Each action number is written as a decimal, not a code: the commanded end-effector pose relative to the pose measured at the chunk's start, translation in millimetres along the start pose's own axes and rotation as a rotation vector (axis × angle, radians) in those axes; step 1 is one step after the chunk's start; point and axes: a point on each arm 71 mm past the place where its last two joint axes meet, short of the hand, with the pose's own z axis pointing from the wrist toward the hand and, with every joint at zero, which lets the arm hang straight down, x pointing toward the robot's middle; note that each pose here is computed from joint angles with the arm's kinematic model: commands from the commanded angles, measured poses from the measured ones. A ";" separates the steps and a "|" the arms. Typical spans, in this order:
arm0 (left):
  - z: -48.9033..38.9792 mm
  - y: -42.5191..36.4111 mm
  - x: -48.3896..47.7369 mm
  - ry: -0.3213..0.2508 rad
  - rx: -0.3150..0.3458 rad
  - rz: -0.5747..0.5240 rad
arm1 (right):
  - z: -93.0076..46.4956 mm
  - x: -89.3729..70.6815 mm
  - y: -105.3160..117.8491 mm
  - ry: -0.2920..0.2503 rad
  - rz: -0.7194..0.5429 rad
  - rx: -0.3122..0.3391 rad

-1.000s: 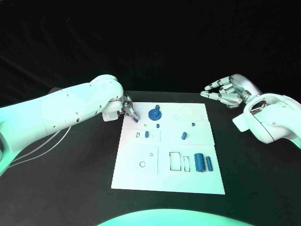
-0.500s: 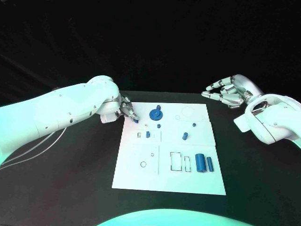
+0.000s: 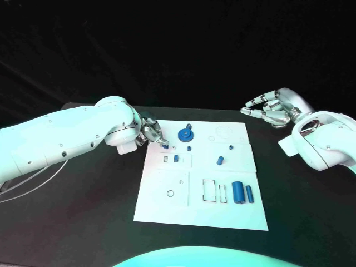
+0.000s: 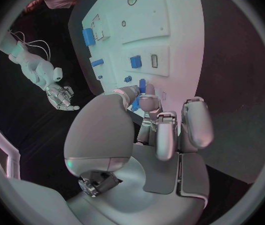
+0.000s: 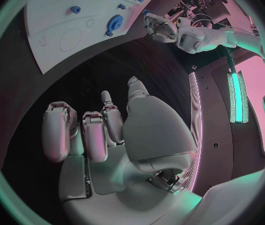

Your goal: Assemble the parts on the task board

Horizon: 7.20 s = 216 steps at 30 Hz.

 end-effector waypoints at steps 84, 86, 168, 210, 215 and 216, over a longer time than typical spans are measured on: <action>10.7 -0.7 44.3 0.059 -0.060 0.188 | -1.9 1.5 -2.4 0.012 -0.002 -0.007; 10.8 -0.7 44.5 0.059 -0.061 0.189 | -1.9 1.5 -2.4 0.012 -0.002 -0.007; -7.4 -31.1 13.7 -0.290 0.331 -0.052 | -2.4 1.9 -5.1 0.008 0.002 -0.004; 30.1 -66.7 57.9 -0.319 0.480 0.500 | -3.2 4.3 -3.8 0.015 0.007 -0.006; 31.8 -66.7 58.0 -0.315 0.474 0.502 | -3.1 4.7 -3.4 0.016 0.007 -0.007; 32.0 -66.9 58.1 -0.315 0.473 0.502 | -3.1 4.8 -3.3 0.016 0.007 -0.007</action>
